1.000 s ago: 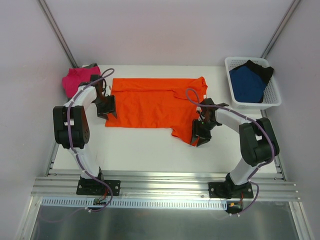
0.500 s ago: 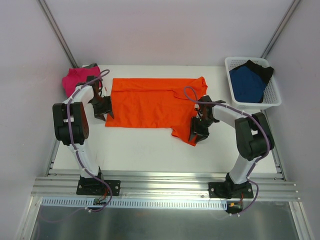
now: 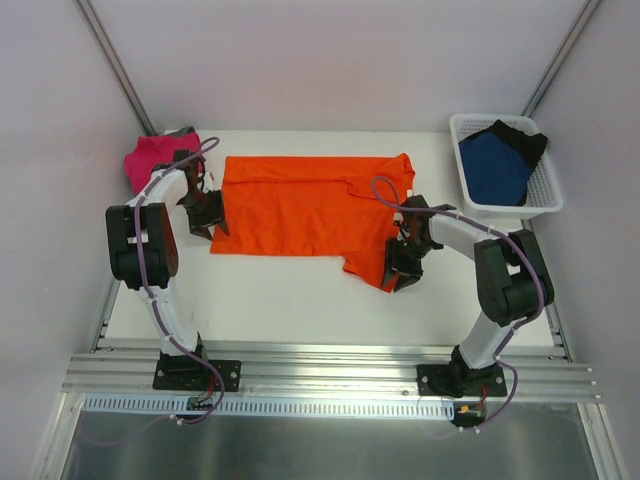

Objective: Fold and stack the t-shirts
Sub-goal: Fold the tshirt

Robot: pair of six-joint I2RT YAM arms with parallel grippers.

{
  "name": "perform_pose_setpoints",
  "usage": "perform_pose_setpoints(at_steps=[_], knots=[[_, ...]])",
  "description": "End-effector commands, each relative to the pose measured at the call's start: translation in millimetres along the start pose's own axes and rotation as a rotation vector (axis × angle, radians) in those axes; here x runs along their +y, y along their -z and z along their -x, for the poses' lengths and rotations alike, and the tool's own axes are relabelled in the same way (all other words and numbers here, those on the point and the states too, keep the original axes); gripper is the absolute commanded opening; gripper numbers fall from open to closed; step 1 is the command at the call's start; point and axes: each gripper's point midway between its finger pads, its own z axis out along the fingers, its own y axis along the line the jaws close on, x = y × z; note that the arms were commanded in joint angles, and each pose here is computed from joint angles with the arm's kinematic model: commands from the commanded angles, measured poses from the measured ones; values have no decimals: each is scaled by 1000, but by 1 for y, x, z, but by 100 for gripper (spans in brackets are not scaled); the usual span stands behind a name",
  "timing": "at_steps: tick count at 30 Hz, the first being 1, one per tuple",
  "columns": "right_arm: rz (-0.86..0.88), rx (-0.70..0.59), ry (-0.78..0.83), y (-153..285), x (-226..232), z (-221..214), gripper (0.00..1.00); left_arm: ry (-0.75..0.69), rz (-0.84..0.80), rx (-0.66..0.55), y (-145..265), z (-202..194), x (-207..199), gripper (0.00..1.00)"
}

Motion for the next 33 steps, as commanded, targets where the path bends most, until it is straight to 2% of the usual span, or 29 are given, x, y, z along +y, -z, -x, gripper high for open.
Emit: perform_pose_setpoints(at_steps=[1, 19, 22, 25, 29, 33], knots=[[-1, -34, 11, 13, 0, -1, 43, 26, -23, 1, 2, 5, -5, 50], [3, -7, 6, -4, -2, 5, 35, 37, -36, -10, 7, 6, -7, 51], [6, -5, 12, -7, -1, 7, 30, 41, -31, -5, 5, 5, -5, 51], [9, -7, 14, -7, 0, 9, 20, 44, -23, -2, 3, 5, -2, 51], [-2, -15, 11, -4, -1, 12, 1, 56, -19, 4, 2, 5, 4, 51], [1, -29, 17, 2, 2, 14, 1, 66, -11, -1, 2, 7, 8, 50]])
